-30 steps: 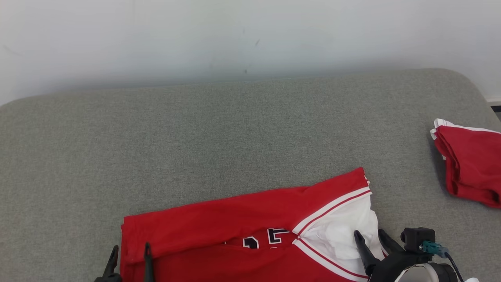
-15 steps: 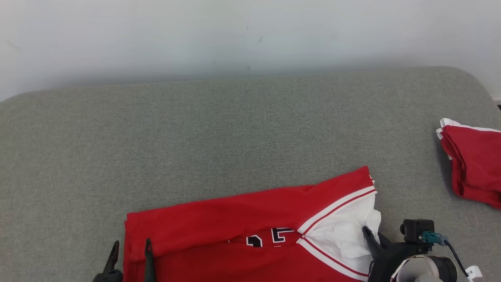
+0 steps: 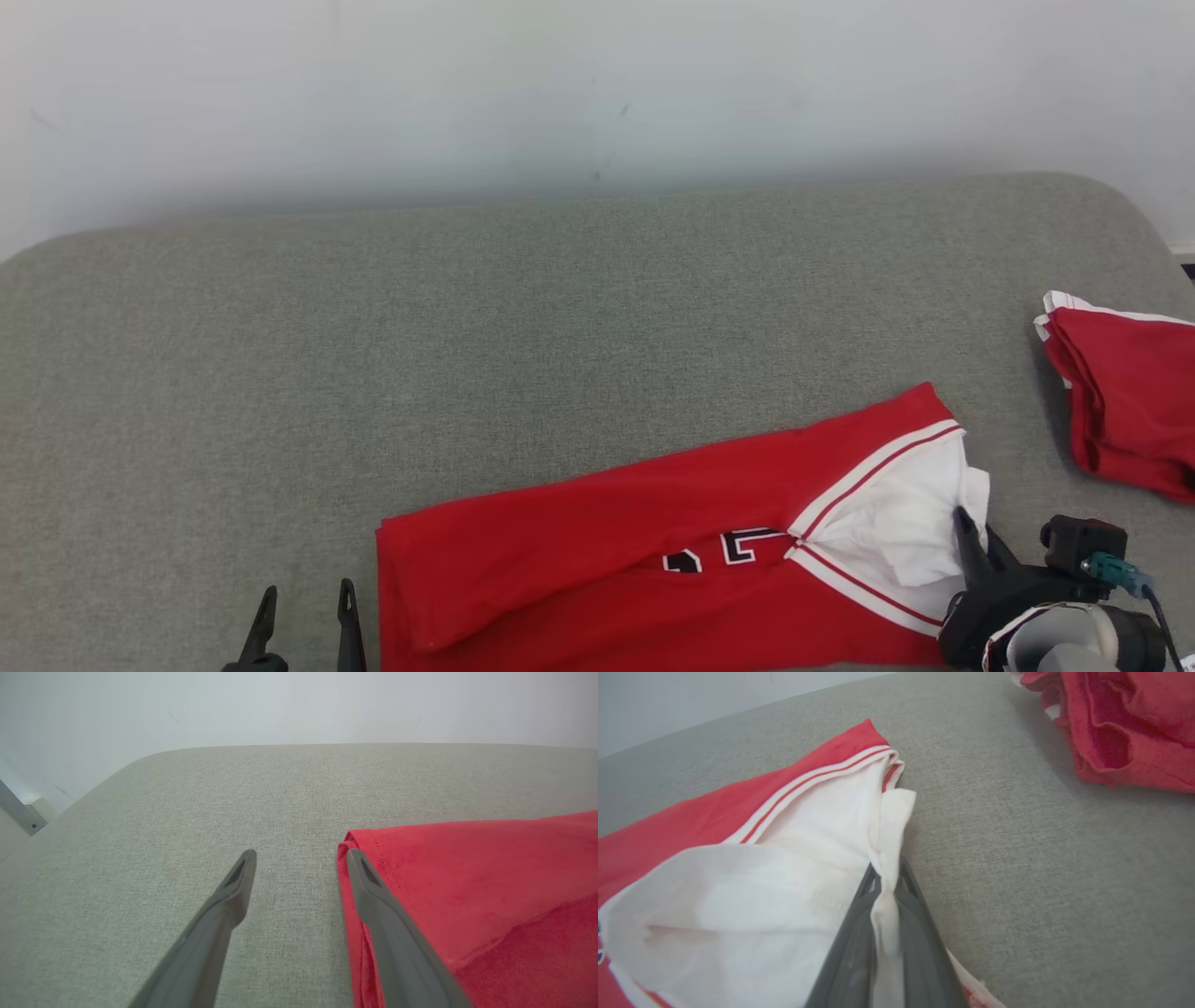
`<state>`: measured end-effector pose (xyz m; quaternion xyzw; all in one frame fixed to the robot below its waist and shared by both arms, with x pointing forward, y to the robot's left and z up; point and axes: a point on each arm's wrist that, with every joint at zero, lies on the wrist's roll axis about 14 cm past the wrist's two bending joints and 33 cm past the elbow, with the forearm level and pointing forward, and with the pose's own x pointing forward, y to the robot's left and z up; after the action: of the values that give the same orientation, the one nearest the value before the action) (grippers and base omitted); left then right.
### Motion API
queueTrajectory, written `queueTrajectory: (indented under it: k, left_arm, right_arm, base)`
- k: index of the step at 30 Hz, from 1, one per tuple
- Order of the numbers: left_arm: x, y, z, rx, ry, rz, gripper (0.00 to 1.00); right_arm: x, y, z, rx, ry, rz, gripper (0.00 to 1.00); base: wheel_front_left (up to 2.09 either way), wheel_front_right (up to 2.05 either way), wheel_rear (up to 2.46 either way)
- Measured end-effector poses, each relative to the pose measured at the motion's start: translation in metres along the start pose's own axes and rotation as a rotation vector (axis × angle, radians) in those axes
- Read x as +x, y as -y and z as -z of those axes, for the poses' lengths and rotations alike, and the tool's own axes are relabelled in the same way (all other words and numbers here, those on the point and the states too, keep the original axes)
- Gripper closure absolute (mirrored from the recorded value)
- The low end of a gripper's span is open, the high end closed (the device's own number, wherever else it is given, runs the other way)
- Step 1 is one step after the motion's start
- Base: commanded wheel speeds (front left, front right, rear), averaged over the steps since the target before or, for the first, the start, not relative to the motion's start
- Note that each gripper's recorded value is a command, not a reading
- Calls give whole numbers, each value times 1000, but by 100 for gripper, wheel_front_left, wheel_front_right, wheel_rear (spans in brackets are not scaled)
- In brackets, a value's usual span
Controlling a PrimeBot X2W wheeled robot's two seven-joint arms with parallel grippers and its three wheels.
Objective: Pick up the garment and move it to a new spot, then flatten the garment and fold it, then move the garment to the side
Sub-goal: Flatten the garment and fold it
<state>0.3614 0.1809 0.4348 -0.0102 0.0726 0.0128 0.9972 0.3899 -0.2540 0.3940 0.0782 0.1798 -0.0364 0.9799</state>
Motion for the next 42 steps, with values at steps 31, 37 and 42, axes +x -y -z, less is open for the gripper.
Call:
queueTrajectory:
  k: [31, 37, 42]
  left_arm:
    - [-6, 7, 0, -15, 2, 19, 0]
    - [-13, -3, -3, -18, 12, -16, 0]
    - [-22, -16, -1, -25, 8, -61, 0]
  right_arm:
    - [-69, -234, -6, -96, 39, -681, 100]
    - [-76, -279, 2, -143, -6, -820, 100]
    - [-74, -308, 6, -192, -8, -895, 100]
  base:
    - [0, 0, 0]
    - [0, 0, 0]
    - [0, 0, 0]
